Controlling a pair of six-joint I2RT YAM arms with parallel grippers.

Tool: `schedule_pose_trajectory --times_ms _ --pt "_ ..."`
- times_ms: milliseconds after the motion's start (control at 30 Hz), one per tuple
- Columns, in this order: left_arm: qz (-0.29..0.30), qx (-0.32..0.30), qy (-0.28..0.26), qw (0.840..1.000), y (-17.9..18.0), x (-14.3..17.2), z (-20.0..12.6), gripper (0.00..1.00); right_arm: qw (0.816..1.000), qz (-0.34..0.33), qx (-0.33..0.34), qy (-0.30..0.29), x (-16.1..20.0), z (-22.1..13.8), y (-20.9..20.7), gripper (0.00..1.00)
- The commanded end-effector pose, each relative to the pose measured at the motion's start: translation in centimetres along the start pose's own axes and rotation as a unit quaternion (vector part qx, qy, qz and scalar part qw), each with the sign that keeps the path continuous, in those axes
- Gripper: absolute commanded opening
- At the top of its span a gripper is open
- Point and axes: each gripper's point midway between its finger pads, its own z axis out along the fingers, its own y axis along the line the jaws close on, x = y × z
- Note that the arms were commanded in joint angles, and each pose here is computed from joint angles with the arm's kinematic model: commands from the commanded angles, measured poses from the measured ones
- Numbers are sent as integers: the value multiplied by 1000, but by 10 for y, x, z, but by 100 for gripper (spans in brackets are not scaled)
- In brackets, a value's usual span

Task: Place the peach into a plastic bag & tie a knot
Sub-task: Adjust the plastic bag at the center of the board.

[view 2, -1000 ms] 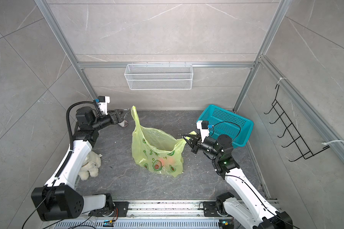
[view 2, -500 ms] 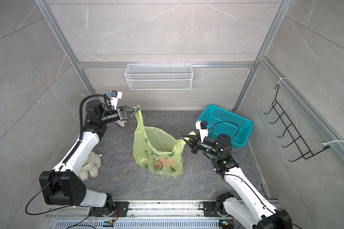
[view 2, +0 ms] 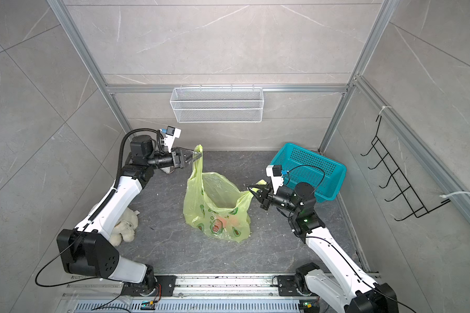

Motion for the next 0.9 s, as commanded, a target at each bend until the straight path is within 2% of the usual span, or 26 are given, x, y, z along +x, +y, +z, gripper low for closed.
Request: schedule_pose_trajectory --times_ms 0,100,133,200,267,300,333,567,700,800,867 --pt "24 -19 18 999 6 12 10 88 1000 -8 -16 -9 -8 0 8 0" --pt "35 -22 35 999 3 20 21 84 1000 -8 -15 -8 -8 0 7 0" --pt "38 -29 44 998 4 24 24 80 1000 -9 -16 -8 -8 0 8 0" --pt "41 -30 51 997 3 28 28 66 1000 -8 -14 -8 -8 0 7 0" --pt "39 -30 53 997 2 30 28 47 1000 -7 -12 -8 -8 -1 7 0" --pt "38 -28 53 997 1 31 27 33 1000 -6 -10 -9 -8 -1 6 0" --pt "37 -35 52 997 2 32 26 0 1000 -5 -7 -10 -8 -1 5 0" --pt "37 -28 42 998 -24 39 15 0 999 32 37 -1 -10 1 -11 0" --pt "66 -25 86 994 -52 68 25 0 991 95 89 44 -9 8 -30 0" --pt "77 -9 124 989 -69 93 34 0 973 162 131 95 0 14 -48 0" --pt "81 1 146 986 -77 111 40 0 964 200 137 108 4 18 -53 3"
